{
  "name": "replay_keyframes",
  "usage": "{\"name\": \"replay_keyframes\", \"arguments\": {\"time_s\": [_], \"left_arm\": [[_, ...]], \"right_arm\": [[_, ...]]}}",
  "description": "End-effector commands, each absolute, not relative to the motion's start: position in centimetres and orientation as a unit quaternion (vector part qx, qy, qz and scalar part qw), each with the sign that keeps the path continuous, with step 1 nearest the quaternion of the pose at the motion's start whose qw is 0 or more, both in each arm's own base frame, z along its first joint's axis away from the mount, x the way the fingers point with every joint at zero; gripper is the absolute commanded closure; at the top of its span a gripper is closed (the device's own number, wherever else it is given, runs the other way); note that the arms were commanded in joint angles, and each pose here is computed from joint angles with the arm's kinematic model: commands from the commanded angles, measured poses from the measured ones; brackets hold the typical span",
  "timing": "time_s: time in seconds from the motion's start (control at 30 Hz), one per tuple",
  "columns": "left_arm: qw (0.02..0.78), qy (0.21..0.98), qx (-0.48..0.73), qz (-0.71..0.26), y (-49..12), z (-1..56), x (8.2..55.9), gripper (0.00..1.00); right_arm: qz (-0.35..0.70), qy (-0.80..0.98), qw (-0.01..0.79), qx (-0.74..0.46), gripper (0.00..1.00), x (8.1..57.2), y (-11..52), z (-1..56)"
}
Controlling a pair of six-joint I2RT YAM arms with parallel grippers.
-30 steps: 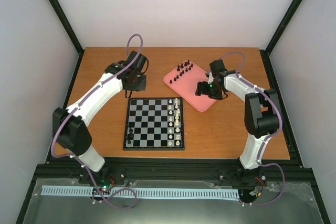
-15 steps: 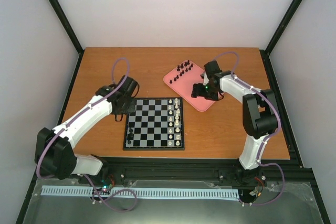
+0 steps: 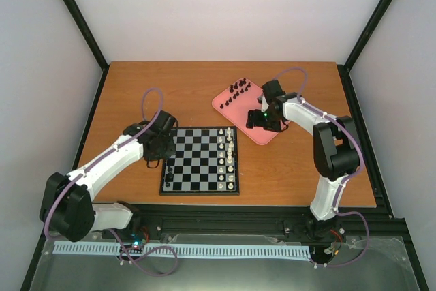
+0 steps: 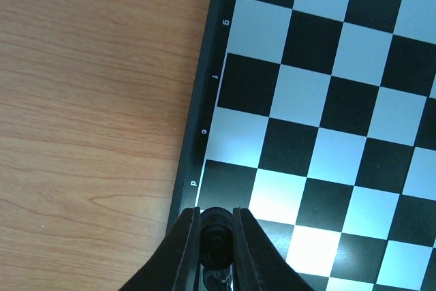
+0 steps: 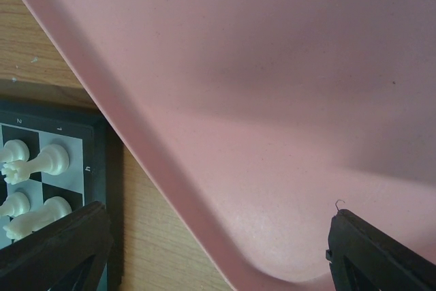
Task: Set up the chess pieces on the board
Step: Place the chess piece on the chessboard.
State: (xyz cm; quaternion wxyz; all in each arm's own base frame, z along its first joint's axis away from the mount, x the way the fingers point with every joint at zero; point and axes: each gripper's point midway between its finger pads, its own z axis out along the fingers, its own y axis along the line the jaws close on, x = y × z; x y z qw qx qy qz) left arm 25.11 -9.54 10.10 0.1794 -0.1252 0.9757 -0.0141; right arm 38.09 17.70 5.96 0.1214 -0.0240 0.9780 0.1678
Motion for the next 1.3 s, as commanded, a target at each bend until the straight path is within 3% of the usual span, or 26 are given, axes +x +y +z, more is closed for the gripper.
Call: {"name": "replay_keyframes", "arguments": {"time_s": [0.0,0.73,1.27], "left_arm": [[0.187,0.971,-0.142,-0.038,-10.4,9.9,26.0,0.99],[0.161,0.979,-0.127,-0.025,-11.0,7.9,25.3,0.99],[0.185,0.972,-0.146,-0.005,-10.2,6.2,25.7,0.99]], "right_arm": [[0.16,0.98,0.12,-0.025,0.0,38.0,17.8,6.0],[0.154,0.98,0.119,-0.029,0.0,37.9,17.6,5.8],[0.154,0.981,0.115,-0.031,0.0,37.7,17.6,5.6]]}}
